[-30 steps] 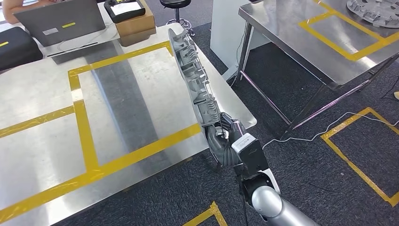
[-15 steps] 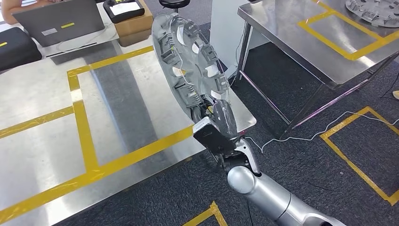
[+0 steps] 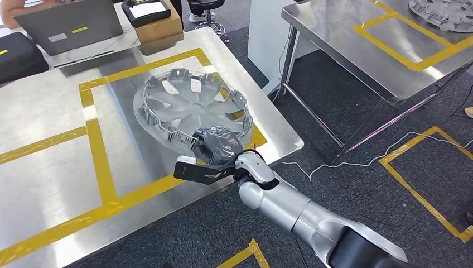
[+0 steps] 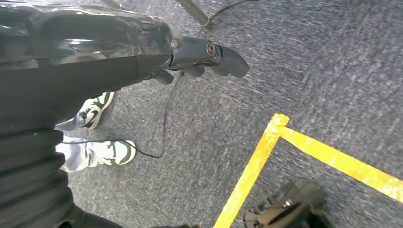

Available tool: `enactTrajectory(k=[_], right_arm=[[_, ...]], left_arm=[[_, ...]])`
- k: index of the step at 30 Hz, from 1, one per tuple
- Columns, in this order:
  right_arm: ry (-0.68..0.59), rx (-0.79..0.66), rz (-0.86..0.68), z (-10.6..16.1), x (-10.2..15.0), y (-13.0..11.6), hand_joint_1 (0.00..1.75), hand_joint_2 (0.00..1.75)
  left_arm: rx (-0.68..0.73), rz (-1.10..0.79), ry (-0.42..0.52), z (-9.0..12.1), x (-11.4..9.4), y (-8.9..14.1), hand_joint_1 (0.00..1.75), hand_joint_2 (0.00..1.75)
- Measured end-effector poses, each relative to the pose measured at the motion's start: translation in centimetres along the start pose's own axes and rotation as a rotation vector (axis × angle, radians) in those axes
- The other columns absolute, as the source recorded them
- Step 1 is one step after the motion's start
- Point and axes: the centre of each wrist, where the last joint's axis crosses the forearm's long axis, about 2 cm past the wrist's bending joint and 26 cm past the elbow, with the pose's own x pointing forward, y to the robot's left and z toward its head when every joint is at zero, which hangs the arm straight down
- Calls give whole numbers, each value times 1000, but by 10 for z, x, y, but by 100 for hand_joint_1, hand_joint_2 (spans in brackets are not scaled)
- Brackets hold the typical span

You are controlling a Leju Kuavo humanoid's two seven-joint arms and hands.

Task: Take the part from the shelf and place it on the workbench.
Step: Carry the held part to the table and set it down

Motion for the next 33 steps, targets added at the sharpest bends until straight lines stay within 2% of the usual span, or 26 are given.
enactTrajectory(k=[4,8,22,28,33], right_arm=[[53,121,71,1,-6,24,175,175],[86,183,130,3,-13,38,175,175],[126,265,191,4,-20,51,175,175],[60,240,208,2,-18,51,175,175],[-43,203,257,-9,-1,43,175,175]], left_arm=[[-16,1,-15,0,4,-3,0,175],[-22,4,-20,1,6,-5,0,175],[-40,6,-44,1,8,-8,0,175],[-72,-28,-71,1,13,-11,0,175],[-104,-49,-85,2,16,-14,0,175]])
